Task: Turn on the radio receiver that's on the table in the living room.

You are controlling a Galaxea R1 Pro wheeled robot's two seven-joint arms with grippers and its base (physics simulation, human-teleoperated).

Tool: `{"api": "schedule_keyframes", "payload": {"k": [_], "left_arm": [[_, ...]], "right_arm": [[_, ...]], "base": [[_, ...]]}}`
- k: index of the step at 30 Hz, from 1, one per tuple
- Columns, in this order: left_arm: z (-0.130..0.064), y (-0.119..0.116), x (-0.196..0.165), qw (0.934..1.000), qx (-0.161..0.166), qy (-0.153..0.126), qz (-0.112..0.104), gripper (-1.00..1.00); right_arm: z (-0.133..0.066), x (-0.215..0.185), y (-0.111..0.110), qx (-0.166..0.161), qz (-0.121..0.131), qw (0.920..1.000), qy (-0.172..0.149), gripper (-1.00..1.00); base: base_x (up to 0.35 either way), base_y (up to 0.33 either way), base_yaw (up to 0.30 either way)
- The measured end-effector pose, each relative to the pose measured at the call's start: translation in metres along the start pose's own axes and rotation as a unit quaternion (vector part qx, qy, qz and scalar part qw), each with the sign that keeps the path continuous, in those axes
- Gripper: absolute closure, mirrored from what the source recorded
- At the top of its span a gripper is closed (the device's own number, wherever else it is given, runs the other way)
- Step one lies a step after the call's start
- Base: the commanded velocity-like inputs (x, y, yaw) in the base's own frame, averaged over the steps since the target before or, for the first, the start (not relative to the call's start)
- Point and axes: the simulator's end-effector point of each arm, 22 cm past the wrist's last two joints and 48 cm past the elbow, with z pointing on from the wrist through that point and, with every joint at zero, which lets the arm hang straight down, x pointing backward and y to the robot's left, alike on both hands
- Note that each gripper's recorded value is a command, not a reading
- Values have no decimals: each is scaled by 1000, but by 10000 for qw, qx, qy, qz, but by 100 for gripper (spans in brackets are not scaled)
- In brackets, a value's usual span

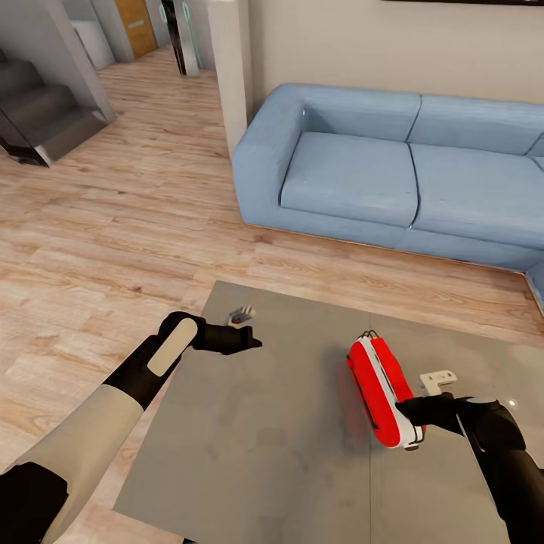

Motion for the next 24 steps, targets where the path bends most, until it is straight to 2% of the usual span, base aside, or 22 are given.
{"api": "schedule_keyframes", "payload": {"k": [24], "left_arm": [[0, 0, 0, 10000, 2, 8, -4, 100]], "right_arm": [[0, 0, 0, -2, -19, 10000, -6, 100]], "base": [[0, 0, 0]]}}
